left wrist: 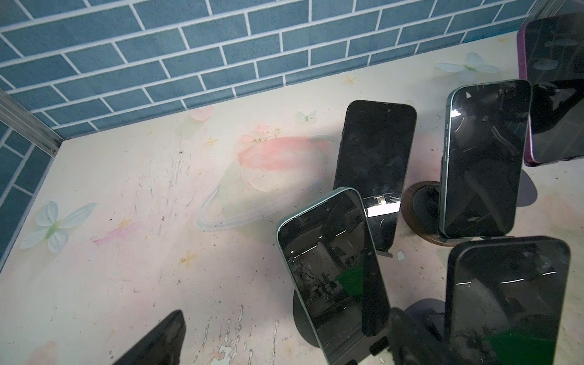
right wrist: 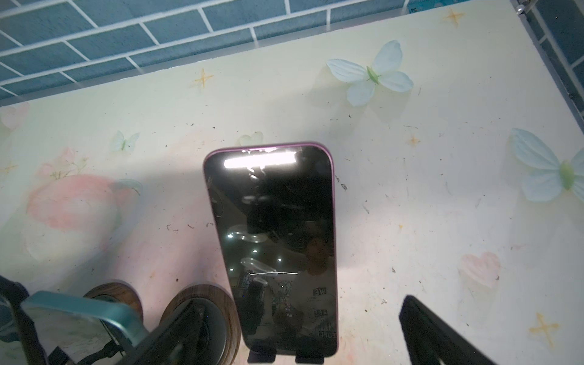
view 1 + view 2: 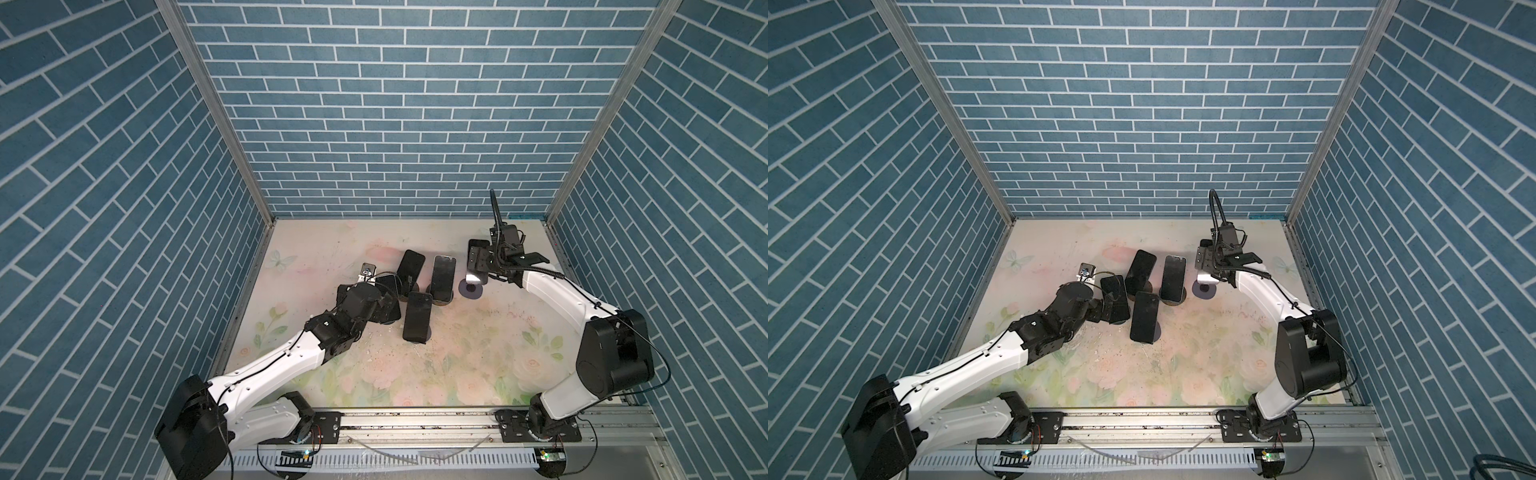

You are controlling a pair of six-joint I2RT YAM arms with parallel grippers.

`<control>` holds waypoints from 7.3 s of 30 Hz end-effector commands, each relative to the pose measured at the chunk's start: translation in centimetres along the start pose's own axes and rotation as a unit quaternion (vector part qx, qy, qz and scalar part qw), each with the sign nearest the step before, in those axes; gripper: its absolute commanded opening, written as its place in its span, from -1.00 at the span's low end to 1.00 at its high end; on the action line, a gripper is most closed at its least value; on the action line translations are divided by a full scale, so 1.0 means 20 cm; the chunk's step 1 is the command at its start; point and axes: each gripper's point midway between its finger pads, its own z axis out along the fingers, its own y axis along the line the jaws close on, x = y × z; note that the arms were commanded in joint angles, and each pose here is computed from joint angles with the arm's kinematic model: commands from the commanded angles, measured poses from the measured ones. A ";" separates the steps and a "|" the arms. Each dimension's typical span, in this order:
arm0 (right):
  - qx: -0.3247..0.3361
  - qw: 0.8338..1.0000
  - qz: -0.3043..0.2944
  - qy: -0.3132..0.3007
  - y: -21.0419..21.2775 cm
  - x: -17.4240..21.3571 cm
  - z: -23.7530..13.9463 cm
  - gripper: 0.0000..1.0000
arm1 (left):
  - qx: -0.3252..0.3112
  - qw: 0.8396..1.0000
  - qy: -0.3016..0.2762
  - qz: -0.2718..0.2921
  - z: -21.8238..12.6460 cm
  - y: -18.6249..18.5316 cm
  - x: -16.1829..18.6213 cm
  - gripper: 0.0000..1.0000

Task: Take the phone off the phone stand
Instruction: 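Close the right gripper on the top edge of the purple-cased phone, then lift the purple-cased phone off the grey stand with the right gripper, then lower the phone flat onto the table nearer the robot and open the right gripper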

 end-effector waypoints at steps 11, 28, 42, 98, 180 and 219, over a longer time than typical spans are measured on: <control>-0.002 1.000 -0.017 -0.006 0.05 -0.11 0.02 0.98 | 0.015 0.999 -0.035 -0.002 -0.04 -0.03 -0.10 0.99; 0.017 0.999 -0.026 0.020 0.07 -0.08 0.17 0.91 | 0.018 0.999 -0.041 -0.007 -0.06 -0.02 -0.10 0.99; 0.031 0.999 -0.032 0.021 0.09 -0.05 0.21 0.32 | 0.015 0.999 -0.045 -0.012 -0.09 0.01 -0.10 0.99; 0.111 0.987 0.022 0.112 -0.53 0.60 -0.14 -0.20 | 0.001 0.999 0.002 0.051 -0.08 -0.04 -0.02 0.99; 0.020 0.942 -0.070 0.327 0.14 1.12 -0.04 -0.09 | 0.008 0.998 -0.027 0.054 -0.12 -0.03 -0.05 0.99; 0.053 0.930 -0.087 0.354 0.16 1.13 -0.05 0.31 | 0.006 0.997 -0.045 0.062 -0.11 -0.01 -0.02 0.99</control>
